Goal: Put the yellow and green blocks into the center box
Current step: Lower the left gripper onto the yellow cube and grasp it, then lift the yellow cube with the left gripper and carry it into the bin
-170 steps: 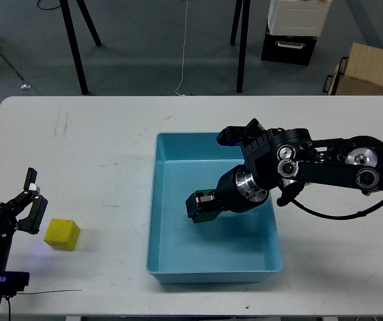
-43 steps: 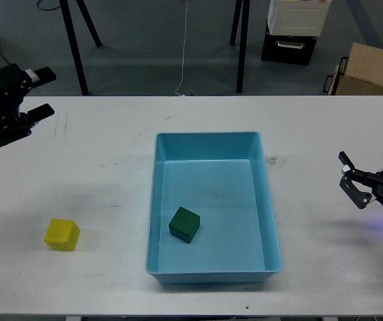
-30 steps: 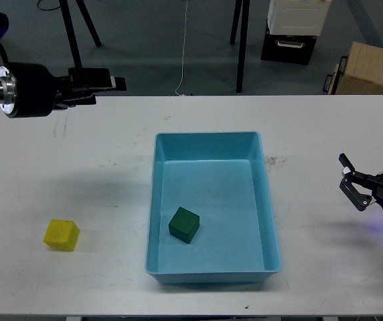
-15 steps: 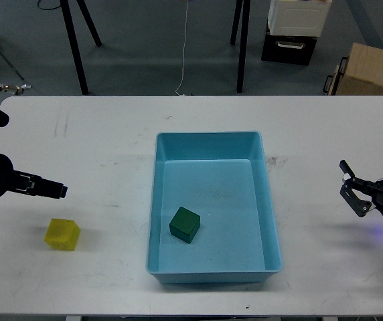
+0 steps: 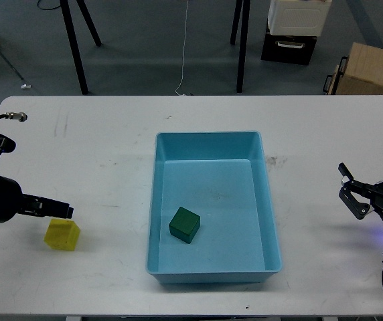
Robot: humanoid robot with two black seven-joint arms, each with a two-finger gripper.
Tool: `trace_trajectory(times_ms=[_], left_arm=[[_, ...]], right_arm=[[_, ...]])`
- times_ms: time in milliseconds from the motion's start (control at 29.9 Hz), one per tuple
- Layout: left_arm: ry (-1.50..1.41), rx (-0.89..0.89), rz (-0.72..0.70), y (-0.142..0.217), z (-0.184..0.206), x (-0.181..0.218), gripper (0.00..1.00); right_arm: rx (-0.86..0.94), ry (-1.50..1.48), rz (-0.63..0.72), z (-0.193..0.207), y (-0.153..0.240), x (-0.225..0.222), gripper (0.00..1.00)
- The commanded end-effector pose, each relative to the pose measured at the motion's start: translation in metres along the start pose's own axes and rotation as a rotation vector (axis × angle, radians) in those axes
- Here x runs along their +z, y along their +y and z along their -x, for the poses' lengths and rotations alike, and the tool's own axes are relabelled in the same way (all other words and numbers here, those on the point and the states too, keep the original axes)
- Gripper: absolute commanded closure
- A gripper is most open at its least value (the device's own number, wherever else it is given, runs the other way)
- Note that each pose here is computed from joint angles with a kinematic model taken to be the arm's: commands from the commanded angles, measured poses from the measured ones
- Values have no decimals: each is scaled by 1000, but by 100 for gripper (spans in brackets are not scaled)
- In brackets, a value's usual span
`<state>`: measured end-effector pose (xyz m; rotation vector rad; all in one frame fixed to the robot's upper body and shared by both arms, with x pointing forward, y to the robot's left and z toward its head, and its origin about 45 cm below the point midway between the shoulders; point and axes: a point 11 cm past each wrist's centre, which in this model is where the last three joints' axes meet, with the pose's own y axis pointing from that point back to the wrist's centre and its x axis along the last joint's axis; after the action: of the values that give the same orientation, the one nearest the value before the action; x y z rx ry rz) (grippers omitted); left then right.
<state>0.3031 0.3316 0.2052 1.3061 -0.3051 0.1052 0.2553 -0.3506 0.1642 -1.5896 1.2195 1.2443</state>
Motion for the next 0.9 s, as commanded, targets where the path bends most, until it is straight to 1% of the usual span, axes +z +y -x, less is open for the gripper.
trace_trajectory(times_ms=[0,368,535,668,835,869], left_arm=[[-7,-8,4,-7,1,2,0],[-27,-46,-28,-32,6,-4,0],[-28,-47,-41,-35,6,-8,0],[-51,-67,-58,-40,15,-13,0],[-55,-84,-63,-42,25,-16,2],[-64,-82,-68,-41,25,-17,4]], right_arm=[[-2,3,-4,-3,2,-1,1],[6,2,-10,-7,4,-3,1],[6,3,-9,-7,6,-2,1],[-3,4,-9,-7,8,-2,1],[-1,4,-8,-8,8,-1,1],[0,4,-10,-8,8,-2,1]])
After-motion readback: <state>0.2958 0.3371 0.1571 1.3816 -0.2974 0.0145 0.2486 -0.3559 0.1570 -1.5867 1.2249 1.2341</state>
